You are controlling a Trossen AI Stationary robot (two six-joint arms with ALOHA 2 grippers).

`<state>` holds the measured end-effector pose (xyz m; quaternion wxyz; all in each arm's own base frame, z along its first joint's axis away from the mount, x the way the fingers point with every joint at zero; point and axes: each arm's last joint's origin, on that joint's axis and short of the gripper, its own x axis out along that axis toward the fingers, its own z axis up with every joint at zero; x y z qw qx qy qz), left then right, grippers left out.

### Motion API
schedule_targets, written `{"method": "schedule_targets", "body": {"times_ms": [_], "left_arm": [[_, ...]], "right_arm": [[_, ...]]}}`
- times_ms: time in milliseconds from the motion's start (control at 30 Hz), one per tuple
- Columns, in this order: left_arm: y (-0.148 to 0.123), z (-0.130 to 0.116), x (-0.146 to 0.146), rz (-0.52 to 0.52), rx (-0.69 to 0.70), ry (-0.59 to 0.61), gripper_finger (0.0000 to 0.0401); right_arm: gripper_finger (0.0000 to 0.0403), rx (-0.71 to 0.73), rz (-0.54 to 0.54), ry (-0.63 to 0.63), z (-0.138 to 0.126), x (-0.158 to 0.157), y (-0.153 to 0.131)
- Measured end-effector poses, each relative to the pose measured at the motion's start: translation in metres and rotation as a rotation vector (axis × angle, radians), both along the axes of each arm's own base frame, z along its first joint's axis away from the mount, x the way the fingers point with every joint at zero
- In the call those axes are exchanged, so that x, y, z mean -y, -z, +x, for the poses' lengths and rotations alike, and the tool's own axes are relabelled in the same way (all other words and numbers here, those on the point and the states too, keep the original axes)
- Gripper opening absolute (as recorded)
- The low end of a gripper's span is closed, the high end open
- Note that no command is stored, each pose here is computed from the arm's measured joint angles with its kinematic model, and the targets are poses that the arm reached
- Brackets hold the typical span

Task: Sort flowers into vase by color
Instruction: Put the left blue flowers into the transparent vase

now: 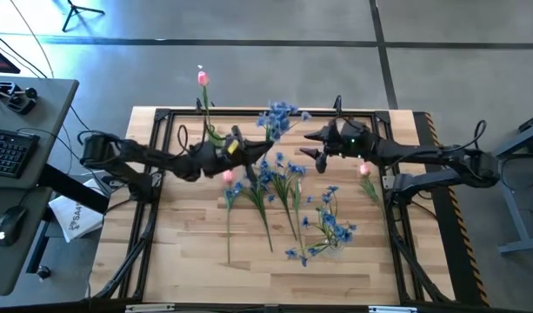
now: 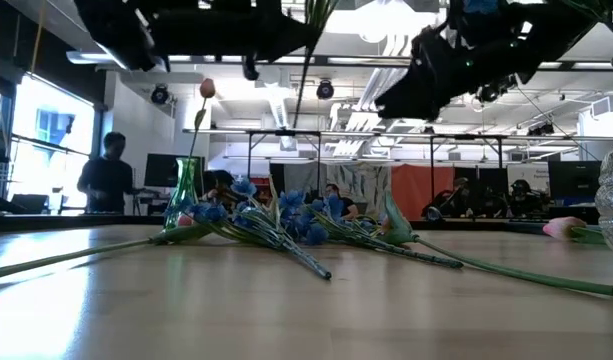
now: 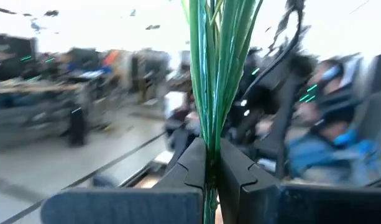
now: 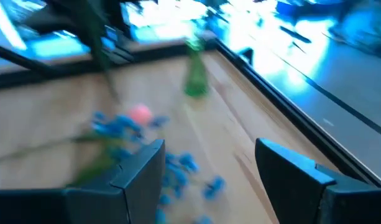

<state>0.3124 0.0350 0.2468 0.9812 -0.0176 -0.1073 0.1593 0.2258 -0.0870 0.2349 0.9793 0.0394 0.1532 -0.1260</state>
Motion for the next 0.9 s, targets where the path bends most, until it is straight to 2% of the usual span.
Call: {"method": "schedule_targets", "body": {"times_ms": [133, 300, 433, 600, 733, 900], "left_arm": [[-0.001, 0.015, -0.012, 0.009, 0.077, 0.071, 0.0001], [-0.003, 0.045, -0.019, 0.032, 0.094, 0.128, 0.0001], [-0.007, 0.064, -0.021, 0.069, 0.108, 0.136, 0.0001], [-0.010, 0.079, -0.022, 0.057, 0.121, 0.158, 0.0001], [-0.008, 0.085, -0.022, 0.049, 0.092, 0.199, 0.0001], [-0.008, 0.086, -0.021, 0.039, 0.085, 0.203, 0.0017]], "right_arm": [[0.0245, 0.078, -0.004, -0.106, 0.003, -0.004, -0.007], [0.0245, 0.127, -0.021, -0.167, 0.006, -0.011, -0.012], [0.0245, 0.125, -0.053, -0.232, 0.009, -0.018, -0.012], [0.0242, 0.185, -0.075, -0.268, 0.012, -0.026, -0.018], [0.0220, 0.241, -0.062, -0.266, 0.012, -0.027, -0.023], [0.0160, 0.258, -0.056, -0.264, 0.013, -0.027, -0.025]]}}
